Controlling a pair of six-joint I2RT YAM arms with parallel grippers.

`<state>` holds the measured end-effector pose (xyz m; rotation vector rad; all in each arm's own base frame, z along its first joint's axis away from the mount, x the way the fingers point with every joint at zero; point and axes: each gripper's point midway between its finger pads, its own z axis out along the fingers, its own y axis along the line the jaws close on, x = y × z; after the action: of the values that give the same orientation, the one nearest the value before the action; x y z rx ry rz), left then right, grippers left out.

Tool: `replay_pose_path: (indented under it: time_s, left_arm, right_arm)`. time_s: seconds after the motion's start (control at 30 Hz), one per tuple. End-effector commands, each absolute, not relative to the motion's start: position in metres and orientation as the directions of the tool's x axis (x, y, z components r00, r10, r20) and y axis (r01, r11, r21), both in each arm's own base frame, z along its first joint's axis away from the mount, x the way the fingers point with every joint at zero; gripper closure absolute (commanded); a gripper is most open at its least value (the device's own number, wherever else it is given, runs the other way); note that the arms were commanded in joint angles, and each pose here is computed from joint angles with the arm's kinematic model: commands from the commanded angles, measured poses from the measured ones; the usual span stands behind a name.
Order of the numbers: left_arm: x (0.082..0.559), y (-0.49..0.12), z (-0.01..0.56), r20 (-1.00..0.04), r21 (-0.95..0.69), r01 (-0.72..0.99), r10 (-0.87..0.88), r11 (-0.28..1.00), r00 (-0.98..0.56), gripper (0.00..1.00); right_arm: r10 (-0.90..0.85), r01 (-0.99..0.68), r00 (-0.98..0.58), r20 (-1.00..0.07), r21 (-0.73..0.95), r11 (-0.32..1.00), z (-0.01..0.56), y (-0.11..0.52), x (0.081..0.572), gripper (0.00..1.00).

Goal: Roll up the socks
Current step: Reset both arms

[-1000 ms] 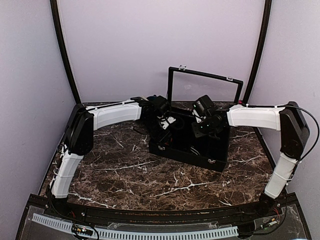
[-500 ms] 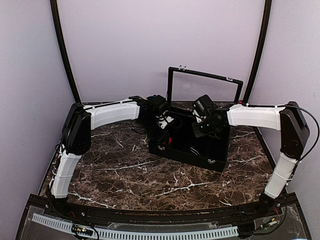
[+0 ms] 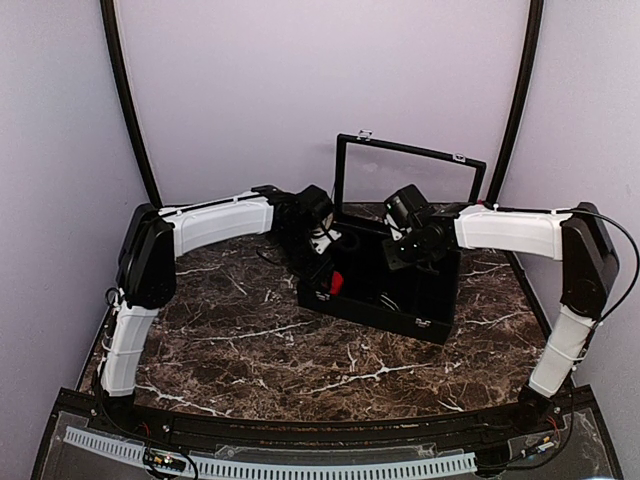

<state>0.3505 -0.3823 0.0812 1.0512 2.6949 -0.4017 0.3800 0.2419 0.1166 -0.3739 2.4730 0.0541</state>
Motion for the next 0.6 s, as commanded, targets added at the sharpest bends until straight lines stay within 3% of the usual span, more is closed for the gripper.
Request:
replay_pose_path:
  time_s: [0.0, 0.3, 0.43, 0.57]
  left_arm:
    - [0.353, -0.364, 0.133, -0.353, -0.149, 0.665, 0.589, 0.732, -0.727, 0.51]
    - [0.371, -0.327, 0.223, -0.648, -0.045, 0.574, 0.414, 0.818, -0.639, 0.51]
    - [0.373, -0.281, 0.268, -0.813, 0.023, 0.439, 0.273, 0.898, -0.515, 0.43]
    - [0.361, -0.225, 0.297, -0.907, 0.015, 0.313, 0.144, 0.950, -0.395, 0.39]
  right_arm:
    - [-0.234, -0.271, -0.745, -0.624, -0.037, 0.962, 0.128, 0.247, 0.390, 0.57]
    - [-0.171, -0.240, -0.685, -0.708, -0.003, 0.971, 0.162, 0.250, 0.402, 0.57]
    - [-0.144, -0.194, -0.629, -0.764, -0.025, 0.981, 0.186, 0.238, 0.408, 0.56]
    - [-0.109, -0.135, -0.580, -0.807, -0.037, 0.990, 0.210, 0.218, 0.412, 0.56]
